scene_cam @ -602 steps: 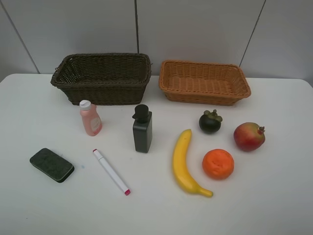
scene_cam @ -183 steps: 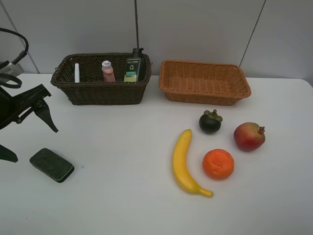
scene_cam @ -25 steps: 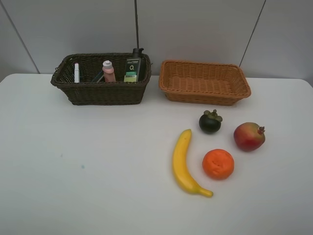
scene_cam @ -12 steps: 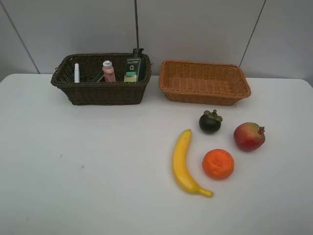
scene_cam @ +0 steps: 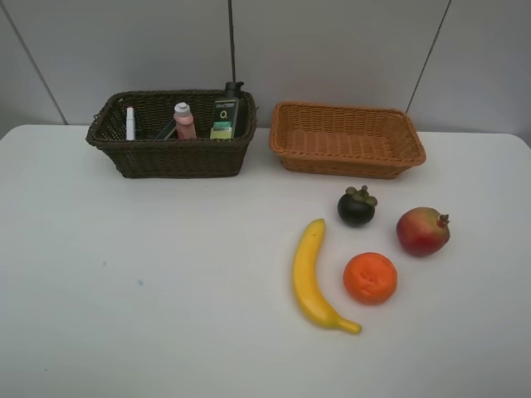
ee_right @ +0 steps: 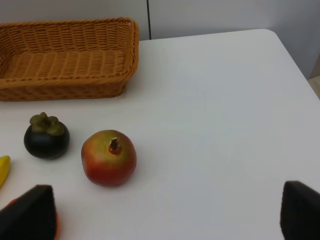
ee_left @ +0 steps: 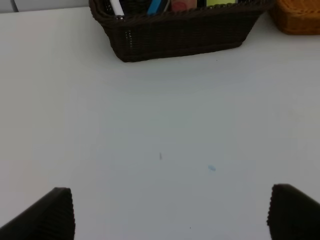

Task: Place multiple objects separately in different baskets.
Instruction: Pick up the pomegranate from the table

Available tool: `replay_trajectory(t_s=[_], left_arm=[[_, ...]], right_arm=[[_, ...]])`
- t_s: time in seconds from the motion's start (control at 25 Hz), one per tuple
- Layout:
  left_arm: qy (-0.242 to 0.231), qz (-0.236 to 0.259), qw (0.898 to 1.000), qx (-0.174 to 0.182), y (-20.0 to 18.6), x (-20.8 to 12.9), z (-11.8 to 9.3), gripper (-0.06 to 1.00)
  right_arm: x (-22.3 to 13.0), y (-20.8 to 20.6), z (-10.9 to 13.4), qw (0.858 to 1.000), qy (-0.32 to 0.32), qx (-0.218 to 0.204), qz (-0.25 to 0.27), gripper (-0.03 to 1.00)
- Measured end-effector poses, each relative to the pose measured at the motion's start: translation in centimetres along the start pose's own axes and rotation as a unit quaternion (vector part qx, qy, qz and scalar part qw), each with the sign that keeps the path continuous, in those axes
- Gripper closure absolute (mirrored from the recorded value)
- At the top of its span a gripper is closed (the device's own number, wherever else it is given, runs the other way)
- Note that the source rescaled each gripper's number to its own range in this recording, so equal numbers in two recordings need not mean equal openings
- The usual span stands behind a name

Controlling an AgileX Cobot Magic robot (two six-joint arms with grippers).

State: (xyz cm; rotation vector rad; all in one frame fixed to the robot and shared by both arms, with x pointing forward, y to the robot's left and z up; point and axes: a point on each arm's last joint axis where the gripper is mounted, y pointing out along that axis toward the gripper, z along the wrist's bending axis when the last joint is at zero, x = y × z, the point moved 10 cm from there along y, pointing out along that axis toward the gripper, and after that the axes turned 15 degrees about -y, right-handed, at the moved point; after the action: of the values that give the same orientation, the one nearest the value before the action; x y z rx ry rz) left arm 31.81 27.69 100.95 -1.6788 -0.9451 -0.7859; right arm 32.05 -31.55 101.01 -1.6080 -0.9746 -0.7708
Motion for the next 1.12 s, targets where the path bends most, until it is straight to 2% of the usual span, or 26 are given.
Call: replay_trajectory(t_s=[0.68,0.92,1.12], left_arm=[[0.000,0.000,1.000,0.000,0.0,0.0,0.0,-0.01],[0.000,0.000,1.000,0.000,0.0,0.0,0.0,-0.01],[-0.001,0.000,1.000,0.000,0.1,0.0,0.0,-0.01]], right_arm=[[0.0,0.2,0.0,1.000,0.000,0.002,0.006,-0.02],[-0.2,2.8,0.6,0.994,0.000,0.035,0.105,-0.03],[0.8,6.3,1.5,0.973,0.010,0.081,0.218,-0.03]])
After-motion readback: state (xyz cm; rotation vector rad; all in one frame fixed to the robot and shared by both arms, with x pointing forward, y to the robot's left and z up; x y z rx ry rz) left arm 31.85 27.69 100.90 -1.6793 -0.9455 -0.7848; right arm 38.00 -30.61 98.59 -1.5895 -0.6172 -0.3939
